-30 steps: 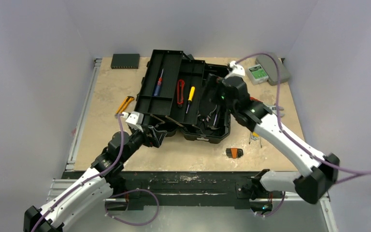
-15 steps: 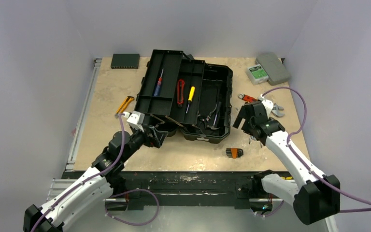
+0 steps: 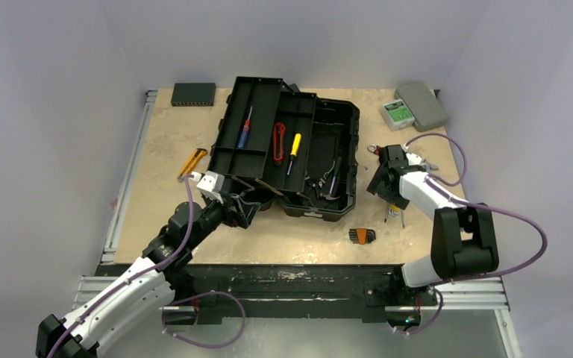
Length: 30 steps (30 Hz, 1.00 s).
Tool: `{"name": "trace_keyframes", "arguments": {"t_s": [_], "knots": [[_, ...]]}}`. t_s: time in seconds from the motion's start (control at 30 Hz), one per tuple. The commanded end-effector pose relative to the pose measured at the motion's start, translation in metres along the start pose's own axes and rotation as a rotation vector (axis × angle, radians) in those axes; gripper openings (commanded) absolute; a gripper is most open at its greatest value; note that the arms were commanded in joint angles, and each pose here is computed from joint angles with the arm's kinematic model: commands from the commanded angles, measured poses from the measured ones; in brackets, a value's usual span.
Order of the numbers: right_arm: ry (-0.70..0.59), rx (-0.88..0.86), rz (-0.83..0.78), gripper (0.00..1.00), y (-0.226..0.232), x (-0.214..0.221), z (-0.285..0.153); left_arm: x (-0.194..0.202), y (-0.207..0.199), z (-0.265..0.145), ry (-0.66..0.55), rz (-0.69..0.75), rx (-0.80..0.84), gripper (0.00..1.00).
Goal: Pack the tool kit
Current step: Pick up the screwdriver from the center of the board.
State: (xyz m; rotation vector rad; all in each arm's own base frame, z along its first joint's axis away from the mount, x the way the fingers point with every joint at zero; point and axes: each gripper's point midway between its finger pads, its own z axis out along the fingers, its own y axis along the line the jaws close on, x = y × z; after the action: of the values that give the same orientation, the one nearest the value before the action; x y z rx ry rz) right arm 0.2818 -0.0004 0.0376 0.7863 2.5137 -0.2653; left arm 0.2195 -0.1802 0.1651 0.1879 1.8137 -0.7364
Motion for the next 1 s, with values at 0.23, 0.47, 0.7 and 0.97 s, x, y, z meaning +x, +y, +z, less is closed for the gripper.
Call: {"name": "trace_keyframes", "arguments": {"t_s": [0.23,0.47,0.7,0.97], "knots": [[-0.015,-0.096,-0.008,0.59,0.031,-0.045,0.039,-0.01,-0.007,0.001,-0.036,-0.004,0.03,0.88],[0.018,-0.12,0.005,0.37,0.036,-0.037,0.043,-0.009,-0.005,0.002,-0.032,0.001,0.023,0.87],[-0.085,-0.249,0.035,0.19,0.043,-0.062,-0.008,-0.008,-0.004,0.002,-0.031,0.005,0.016,0.87],[-0.234,-0.467,0.037,0.13,0.052,-0.089,-0.084,-0.001,-0.006,-0.004,0.011,-0.012,0.025,0.85]]}}
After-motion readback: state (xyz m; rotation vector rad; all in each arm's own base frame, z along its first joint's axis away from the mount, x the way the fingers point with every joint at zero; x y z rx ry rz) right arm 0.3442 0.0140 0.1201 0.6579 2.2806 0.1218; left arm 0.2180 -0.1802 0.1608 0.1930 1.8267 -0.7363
